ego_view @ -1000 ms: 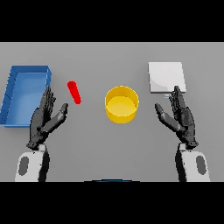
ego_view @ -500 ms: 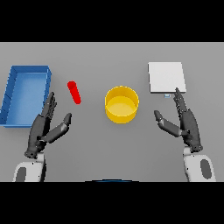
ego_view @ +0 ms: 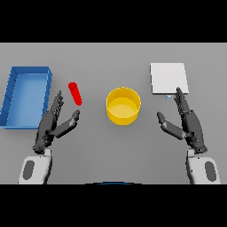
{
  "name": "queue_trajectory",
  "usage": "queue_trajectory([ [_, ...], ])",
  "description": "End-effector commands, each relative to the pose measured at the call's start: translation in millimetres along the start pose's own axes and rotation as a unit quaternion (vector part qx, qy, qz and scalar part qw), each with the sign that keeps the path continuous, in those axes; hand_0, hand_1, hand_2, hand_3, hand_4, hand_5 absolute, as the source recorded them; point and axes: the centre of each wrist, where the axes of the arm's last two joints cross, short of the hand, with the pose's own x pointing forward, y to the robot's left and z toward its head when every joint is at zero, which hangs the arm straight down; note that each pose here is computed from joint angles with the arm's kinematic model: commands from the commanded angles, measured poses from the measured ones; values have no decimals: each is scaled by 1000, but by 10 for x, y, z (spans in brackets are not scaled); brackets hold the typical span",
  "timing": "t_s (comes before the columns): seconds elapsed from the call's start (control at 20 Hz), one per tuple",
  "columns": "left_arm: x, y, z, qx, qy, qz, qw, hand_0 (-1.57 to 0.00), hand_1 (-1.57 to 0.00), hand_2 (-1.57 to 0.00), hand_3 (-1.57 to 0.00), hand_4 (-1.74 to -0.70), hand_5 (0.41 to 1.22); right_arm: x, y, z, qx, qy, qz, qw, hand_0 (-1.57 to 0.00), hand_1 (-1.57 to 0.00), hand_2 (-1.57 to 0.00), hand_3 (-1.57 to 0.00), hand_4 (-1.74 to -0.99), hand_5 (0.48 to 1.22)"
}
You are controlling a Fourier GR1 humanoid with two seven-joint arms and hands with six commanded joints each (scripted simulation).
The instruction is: Pick up the red beaker and tilt it to pour out 1 green nut into yellow bowl. Pick up the yellow bowl and place it on the metallic measuring scale.
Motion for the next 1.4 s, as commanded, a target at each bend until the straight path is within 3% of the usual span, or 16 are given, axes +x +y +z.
queue_trajectory([
  [0.0,-32,14,-72,3,0,-5,1000,1,1,1,1,-1202,661,-1,5,8,1,-2,-1,1000,1,1,1,1,-1294,623],
  [0.15,-56,13,-303,11,5,-14,1000,1,1,1,1,-1211,659,-23,-68,3,-2,5,-3,1000,1,1,1,1,-1292,617],
  [0.35,-103,-24,-606,10,1,-13,1000,1,1,1,1,-1219,644,-19,-23,-12,-4,6,1,1000,1,1,1,1,-1295,622],
  [0.65,-132,-102,-909,12,4,-31,999,1,1,1,1,-1221,635,13,-63,-39,-12,10,11,1000,1,1,1,1,-1299,634],
  [0.75,-157,-129,-981,10,1,-40,999,1,1,1,1,-1231,647,-7,8,-36,-10,13,11,1000,1,1,1,1,-1300,638],
  [1.1,-211,-217,-1113,15,-14,-15,1000,1,-6,-50,-30,-1347,726,-3,-63,-69,-14,11,8,1000,1,1,1,1,-1301,647],
  [1.2,-208,-250,-1152,26,-16,-8,999,-338,-306,-322,-239,-1385,765,-30,-56,-16,-12,15,10,1000,1,1,1,1,-1294,645],
  [1.25,-213,-275,-1169,32,-18,9,999,-585,-556,-551,-416,-1416,786,-22,-65,-17,-16,17,9,1000,1,1,1,1,-1292,645],
  [1.35,-240,-298,-1192,38,-17,20,999,-940,-921,-918,-832,-1425,943,3,-38,-43,-16,19,8,1000,1,1,1,1,-1290,646],
])
